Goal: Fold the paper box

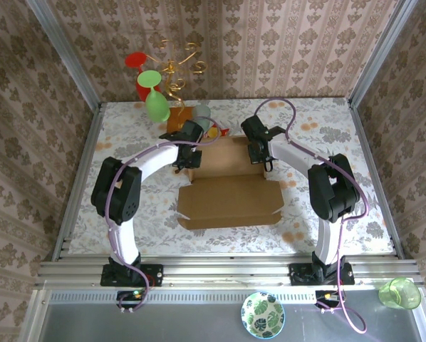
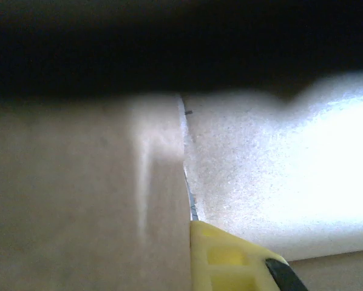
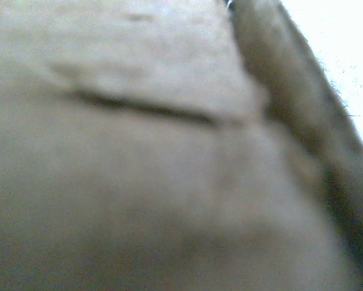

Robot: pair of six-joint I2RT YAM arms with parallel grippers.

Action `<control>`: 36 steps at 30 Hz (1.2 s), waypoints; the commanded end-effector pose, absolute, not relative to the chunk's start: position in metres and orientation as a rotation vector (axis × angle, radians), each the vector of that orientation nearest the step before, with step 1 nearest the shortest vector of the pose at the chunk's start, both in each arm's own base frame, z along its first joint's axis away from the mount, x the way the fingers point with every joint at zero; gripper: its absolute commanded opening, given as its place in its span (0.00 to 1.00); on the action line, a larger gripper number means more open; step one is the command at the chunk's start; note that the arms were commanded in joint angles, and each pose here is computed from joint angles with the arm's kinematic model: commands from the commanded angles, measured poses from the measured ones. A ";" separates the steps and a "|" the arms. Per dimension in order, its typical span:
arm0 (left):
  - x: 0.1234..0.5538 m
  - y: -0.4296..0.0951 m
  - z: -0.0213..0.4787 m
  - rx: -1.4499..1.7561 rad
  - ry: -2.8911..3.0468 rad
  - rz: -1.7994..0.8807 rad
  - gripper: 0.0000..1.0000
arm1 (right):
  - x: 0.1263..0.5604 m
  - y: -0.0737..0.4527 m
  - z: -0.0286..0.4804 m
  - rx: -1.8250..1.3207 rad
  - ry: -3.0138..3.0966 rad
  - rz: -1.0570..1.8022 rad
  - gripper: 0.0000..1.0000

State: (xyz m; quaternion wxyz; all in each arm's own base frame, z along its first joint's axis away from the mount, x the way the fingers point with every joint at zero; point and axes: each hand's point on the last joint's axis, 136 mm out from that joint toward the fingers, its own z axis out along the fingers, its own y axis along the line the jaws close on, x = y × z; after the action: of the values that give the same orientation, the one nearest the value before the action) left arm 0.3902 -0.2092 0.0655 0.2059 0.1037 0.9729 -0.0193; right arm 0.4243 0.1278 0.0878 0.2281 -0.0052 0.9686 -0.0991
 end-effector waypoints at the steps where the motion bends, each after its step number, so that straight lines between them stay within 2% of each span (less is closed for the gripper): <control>1: 0.380 -0.189 0.050 0.300 2.767 0.146 0.00 | 0.425 0.120 0.092 0.062 2.667 -0.319 0.00; 8: 0.380 -0.182 0.050 0.344 2.737 0.324 0.00 | 0.422 0.117 0.095 0.149 2.676 -0.329 0.00; 12: 0.379 -0.184 0.049 0.344 2.735 0.310 0.00 | 0.421 0.119 0.094 0.176 2.684 -0.311 0.00; 15: 0.383 -0.198 0.071 0.342 2.702 0.220 0.33 | 0.420 0.119 0.094 0.191 2.690 -0.297 0.00; 17: 0.389 -0.210 0.100 0.335 2.666 0.132 0.46 | 0.418 0.119 0.094 0.198 2.699 -0.286 0.00; 20: 0.392 -0.226 0.152 0.258 2.650 -0.008 0.57 | 0.415 0.117 0.092 0.221 2.716 -0.273 0.00; 24: 0.389 -0.243 0.224 0.130 2.566 -0.255 0.58 | 0.408 0.108 0.091 0.310 2.739 -0.230 0.00; 27: 0.380 -0.239 0.261 -0.011 2.503 -0.389 0.55 | 0.399 0.095 0.087 0.449 2.759 -0.180 0.00; 31: 0.347 -0.224 0.263 -0.250 2.630 -0.440 0.48 | 0.388 0.070 0.085 0.664 2.769 -0.143 0.00; 36: 0.284 -0.213 0.248 -0.444 2.754 -0.307 0.48 | 0.364 0.051 0.079 0.961 2.762 -0.101 0.00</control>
State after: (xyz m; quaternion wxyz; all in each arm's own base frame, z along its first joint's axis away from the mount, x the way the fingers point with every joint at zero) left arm 0.3347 -0.2266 0.2785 0.2556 -0.0912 0.9492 -0.1594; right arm 0.3884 0.0513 0.0743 0.1385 0.2596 0.9542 -0.0542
